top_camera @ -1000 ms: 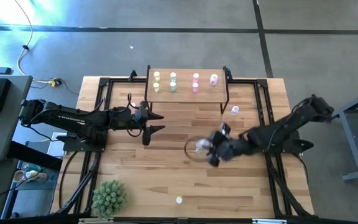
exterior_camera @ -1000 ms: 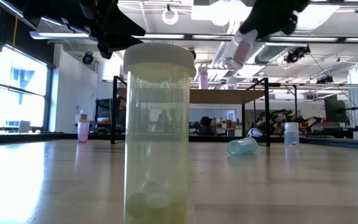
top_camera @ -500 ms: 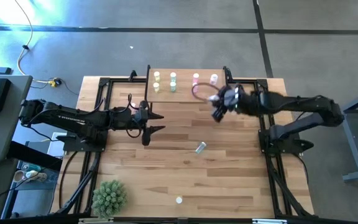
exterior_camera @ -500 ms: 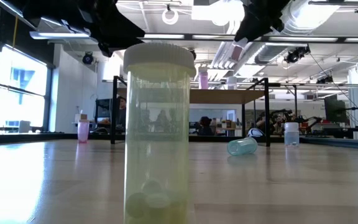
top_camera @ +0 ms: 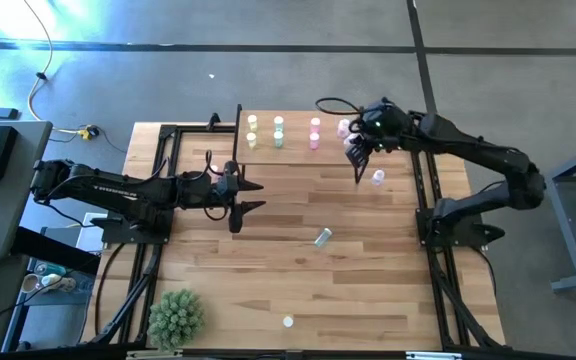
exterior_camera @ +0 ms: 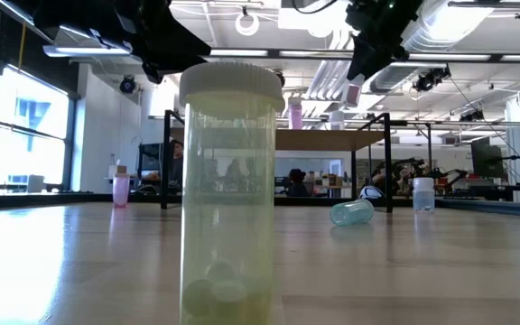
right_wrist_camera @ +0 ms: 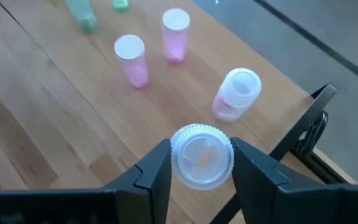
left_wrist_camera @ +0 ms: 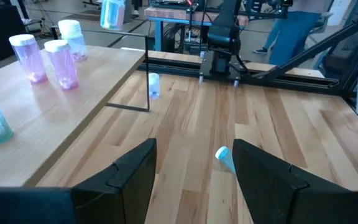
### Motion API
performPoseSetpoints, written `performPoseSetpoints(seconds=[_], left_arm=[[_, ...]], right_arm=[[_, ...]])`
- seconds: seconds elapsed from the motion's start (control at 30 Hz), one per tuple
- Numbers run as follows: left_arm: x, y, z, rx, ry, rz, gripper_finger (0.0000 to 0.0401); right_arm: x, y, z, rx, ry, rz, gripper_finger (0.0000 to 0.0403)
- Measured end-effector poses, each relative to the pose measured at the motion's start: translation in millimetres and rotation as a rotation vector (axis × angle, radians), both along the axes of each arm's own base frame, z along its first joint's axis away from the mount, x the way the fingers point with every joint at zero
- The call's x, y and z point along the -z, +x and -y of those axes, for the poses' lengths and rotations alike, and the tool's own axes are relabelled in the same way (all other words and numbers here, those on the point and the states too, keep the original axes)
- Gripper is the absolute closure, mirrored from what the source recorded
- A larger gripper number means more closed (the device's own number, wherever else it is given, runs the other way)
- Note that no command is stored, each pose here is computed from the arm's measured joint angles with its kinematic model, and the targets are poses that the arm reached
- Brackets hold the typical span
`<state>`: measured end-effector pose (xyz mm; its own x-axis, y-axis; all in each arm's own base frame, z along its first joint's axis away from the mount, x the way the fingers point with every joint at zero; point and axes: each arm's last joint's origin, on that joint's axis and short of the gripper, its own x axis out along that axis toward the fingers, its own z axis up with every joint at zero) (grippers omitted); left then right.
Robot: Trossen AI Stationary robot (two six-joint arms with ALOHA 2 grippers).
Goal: Pick and place medicine bottles onto shelf by color
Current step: Put the bottom transparent pill bottle on the shelf
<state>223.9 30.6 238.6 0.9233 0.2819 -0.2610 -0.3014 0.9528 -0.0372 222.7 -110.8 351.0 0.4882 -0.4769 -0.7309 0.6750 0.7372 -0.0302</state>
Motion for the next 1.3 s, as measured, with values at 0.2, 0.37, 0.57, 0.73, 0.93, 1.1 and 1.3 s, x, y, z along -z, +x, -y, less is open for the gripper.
performPoseSetpoints(seconds=[0.2,0.37,0.57,0.73,0.93,1.1,1.3], left_arm=[[0,0,0,0.003,0.012,-0.004,0.0199],[0,0,0,0.002,0.012,-0.003,0.0199],[0,0,0,0.001,0.013,-0.004,0.0199],[0,0,0,0.008,0.040,-0.012,0.0199],[0,0,0,0.008,0.036,-0.011,0.0199],[0,0,0,0.007,0.036,-0.011,0.0199],[0,0,0,0.007,0.035,-0.011,0.0199]], right_arm=[[2,18,14,-0.033,0.052,-0.102,0.0274],[8,32,22,-0.049,0.066,-0.163,0.0274],[22,42,32,-0.062,0.116,-0.197,0.0274],[28,44,37,-0.059,0.131,-0.214,0.0274],[33,48,43,-0.056,0.136,-0.222,0.0274],[33,49,44,-0.055,0.126,-0.222,0.0274],[34,49,44,-0.074,0.118,-0.232,0.0263]])
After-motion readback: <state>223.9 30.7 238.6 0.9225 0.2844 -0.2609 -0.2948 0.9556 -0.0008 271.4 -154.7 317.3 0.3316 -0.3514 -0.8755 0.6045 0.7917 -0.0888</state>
